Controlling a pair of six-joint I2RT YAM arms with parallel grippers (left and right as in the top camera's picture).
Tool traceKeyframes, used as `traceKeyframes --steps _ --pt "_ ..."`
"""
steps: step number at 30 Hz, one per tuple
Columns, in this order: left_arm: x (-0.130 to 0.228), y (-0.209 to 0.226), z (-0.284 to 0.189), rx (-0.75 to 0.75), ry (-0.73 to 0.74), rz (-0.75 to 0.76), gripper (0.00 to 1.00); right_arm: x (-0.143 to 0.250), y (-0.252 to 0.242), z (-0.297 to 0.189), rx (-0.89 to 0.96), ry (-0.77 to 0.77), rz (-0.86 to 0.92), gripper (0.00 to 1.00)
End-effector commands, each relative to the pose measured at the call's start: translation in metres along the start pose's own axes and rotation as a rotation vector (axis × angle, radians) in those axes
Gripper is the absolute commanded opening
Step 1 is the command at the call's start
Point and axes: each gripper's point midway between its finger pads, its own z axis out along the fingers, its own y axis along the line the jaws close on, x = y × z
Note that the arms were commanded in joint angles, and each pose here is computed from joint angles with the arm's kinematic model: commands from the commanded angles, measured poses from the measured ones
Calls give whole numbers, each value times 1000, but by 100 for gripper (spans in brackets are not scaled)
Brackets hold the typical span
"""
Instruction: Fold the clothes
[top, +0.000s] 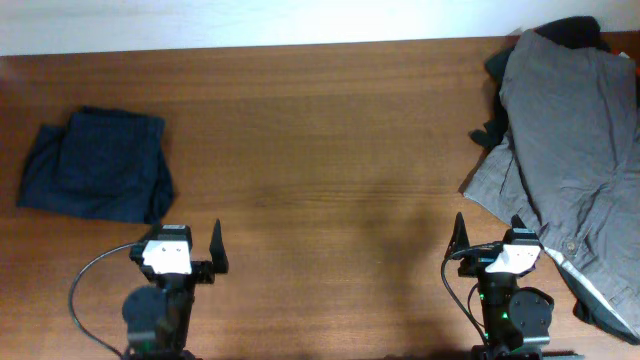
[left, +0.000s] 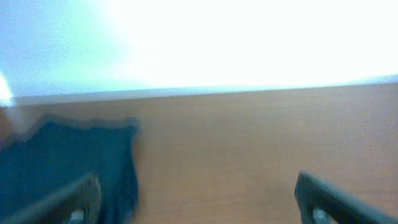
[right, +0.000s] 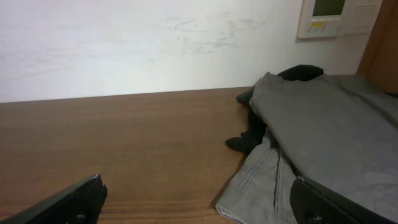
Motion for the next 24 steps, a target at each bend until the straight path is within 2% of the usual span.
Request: traceKeyframes --steps 1,5,11,16,24 --pt "-17 6 -6 -28 -185 8 99 2 -5 0 23 1 11 99" --pt "-25 11 -10 -51 -220 11 99 2 -5 0 23 1 11 99" --pt "-8 11 -10 -50 -150 5 99 2 -5 0 23 1 11 99" --pt "30 11 -13 -51 -5 -7 99 2 -5 0 23 1 11 99" --pt "23 5 -15 -25 -35 -3 99 2 -5 0 23 1 11 99"
